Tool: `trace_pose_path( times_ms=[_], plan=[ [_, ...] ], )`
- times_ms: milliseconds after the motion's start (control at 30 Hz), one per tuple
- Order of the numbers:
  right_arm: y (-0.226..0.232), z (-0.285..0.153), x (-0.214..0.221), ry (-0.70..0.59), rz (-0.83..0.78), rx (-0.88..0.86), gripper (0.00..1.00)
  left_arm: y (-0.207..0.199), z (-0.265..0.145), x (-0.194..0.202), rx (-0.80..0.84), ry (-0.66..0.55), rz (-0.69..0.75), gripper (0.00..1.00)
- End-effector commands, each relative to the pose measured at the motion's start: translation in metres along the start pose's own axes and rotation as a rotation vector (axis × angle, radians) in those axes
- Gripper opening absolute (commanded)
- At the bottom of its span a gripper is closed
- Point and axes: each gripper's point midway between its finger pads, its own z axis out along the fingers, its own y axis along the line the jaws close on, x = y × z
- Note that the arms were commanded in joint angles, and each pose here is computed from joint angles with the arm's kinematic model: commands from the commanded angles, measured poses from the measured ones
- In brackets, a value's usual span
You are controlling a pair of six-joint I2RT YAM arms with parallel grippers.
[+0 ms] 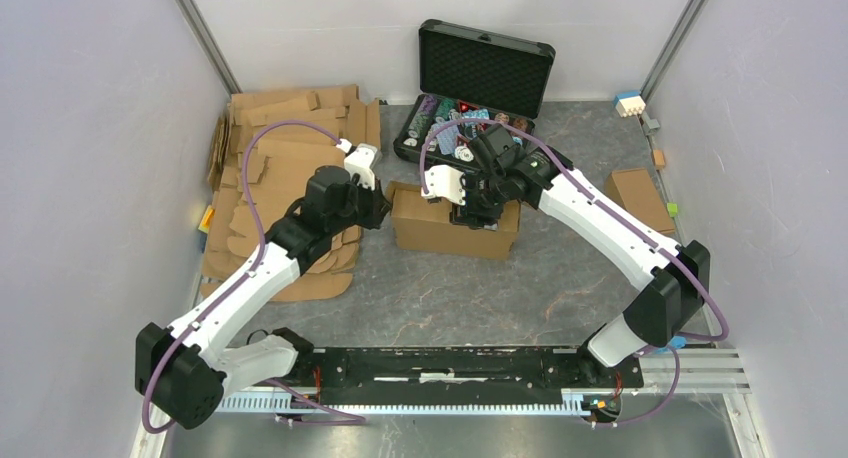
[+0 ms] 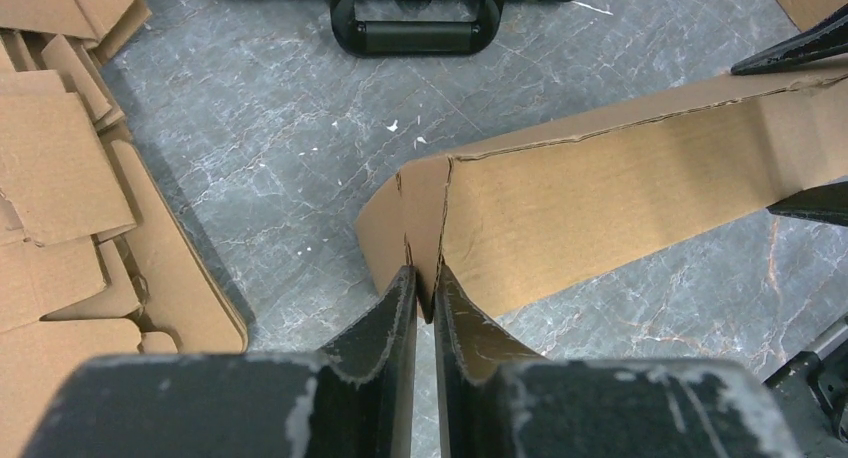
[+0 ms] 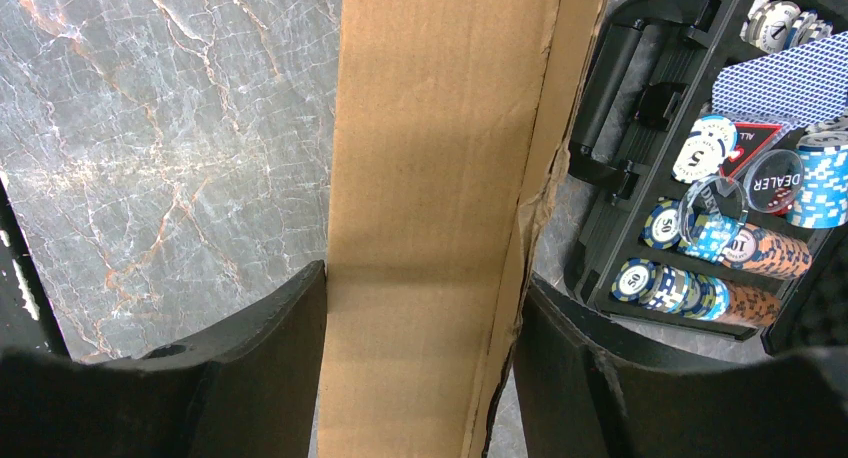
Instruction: Fold the paper box
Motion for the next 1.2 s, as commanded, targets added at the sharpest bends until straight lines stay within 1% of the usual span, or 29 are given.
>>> trace_pose_path(
  times_ms=[0, 67, 300, 333, 433, 533, 633, 733, 833, 967, 1100, 1167],
  plan=[
    [-0.002, 0.005, -0.012, -0.045, -0.001, -0.004, 0.58, -0.035, -0.011, -0.038, 0.135, -0.100, 0.011, 0.17],
    [-0.004, 0.004, -0.013, -0.051, -0.004, 0.007, 0.63, -0.036, -0.011, -0.038, 0.134, -0.087, 0.008, 0.18],
    [-0.006, 0.001, -0.016, -0.064, -0.006, 0.020, 0.63, -0.035, -0.008, -0.036, 0.113, -0.050, -0.019, 0.21],
    [-0.006, 0.001, -0.016, -0.063, -0.005, 0.021, 0.63, -0.035, -0.008, -0.036, 0.105, -0.043, -0.034, 0.22],
    [-0.005, 0.003, -0.015, -0.058, -0.002, 0.014, 0.63, -0.039, -0.009, -0.036, 0.115, -0.014, -0.066, 0.31],
    [-0.006, 0.003, -0.015, -0.059, -0.002, 0.014, 0.63, -0.040, -0.009, -0.036, 0.113, -0.006, -0.081, 0.32],
    [-0.004, 0.004, -0.015, -0.057, -0.001, 0.005, 0.62, -0.031, -0.007, -0.035, 0.065, -0.007, -0.084, 0.29],
    [-0.004, 0.004, -0.016, -0.059, -0.003, 0.004, 0.62, -0.023, -0.006, -0.035, 0.016, -0.011, -0.088, 0.23],
    [-0.004, 0.003, -0.016, -0.062, -0.005, 0.003, 0.62, -0.019, -0.008, -0.037, -0.010, -0.025, -0.098, 0.16],
    [-0.004, 0.004, -0.014, -0.055, -0.003, 0.006, 0.62, -0.018, -0.012, -0.039, -0.023, -0.026, -0.131, 0.10],
    [-0.002, 0.006, -0.013, -0.046, -0.001, -0.001, 0.64, -0.019, -0.015, -0.039, -0.033, -0.001, -0.158, 0.04],
    [-0.003, 0.006, -0.013, -0.046, 0.000, 0.002, 0.70, -0.019, -0.014, -0.036, -0.033, 0.019, -0.166, 0.02]
  ],
)
